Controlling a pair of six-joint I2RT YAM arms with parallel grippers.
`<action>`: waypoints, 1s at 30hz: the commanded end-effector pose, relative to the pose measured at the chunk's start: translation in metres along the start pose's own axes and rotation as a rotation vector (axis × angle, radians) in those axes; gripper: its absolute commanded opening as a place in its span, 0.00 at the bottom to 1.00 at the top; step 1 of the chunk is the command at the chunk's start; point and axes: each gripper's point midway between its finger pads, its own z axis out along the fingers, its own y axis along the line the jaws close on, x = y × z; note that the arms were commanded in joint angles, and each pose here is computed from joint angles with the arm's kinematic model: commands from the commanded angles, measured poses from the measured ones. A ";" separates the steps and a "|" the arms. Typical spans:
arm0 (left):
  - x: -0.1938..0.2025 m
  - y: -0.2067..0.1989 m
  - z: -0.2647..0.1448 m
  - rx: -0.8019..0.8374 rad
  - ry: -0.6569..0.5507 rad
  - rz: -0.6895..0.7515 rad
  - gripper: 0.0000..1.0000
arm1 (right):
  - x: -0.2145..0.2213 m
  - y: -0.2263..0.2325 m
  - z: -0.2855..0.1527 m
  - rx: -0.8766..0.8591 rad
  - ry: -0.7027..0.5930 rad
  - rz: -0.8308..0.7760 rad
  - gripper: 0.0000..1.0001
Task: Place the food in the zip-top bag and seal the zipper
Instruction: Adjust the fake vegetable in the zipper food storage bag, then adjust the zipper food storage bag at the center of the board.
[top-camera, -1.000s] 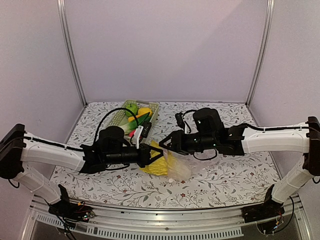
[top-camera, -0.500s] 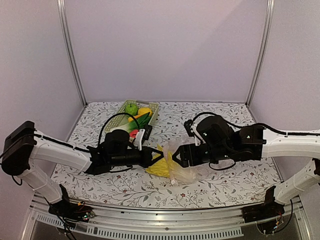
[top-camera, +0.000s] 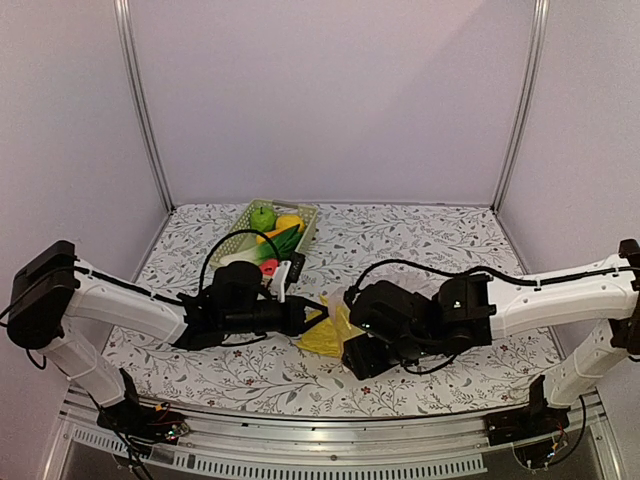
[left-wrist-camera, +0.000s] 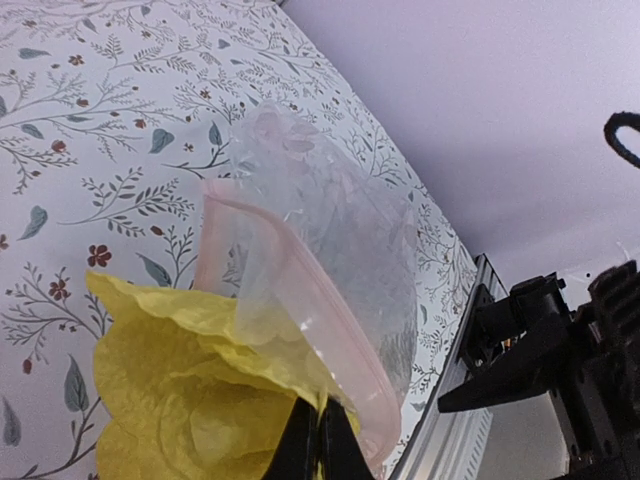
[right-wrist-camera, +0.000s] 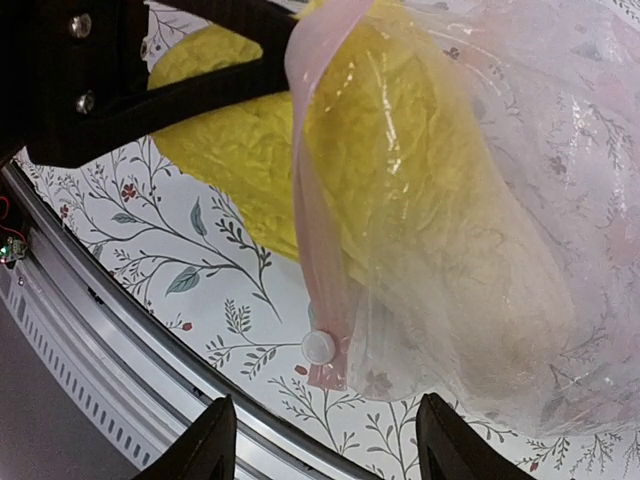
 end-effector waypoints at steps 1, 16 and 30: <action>-0.007 -0.002 0.000 0.013 -0.015 -0.007 0.00 | 0.008 0.007 0.015 0.076 0.029 -0.023 0.61; -0.016 -0.012 -0.001 0.033 -0.013 -0.002 0.00 | 0.015 -0.013 0.049 0.349 0.055 -0.095 0.55; -0.017 -0.012 0.003 0.035 0.002 -0.002 0.00 | 0.016 -0.021 0.059 0.432 0.031 -0.080 0.16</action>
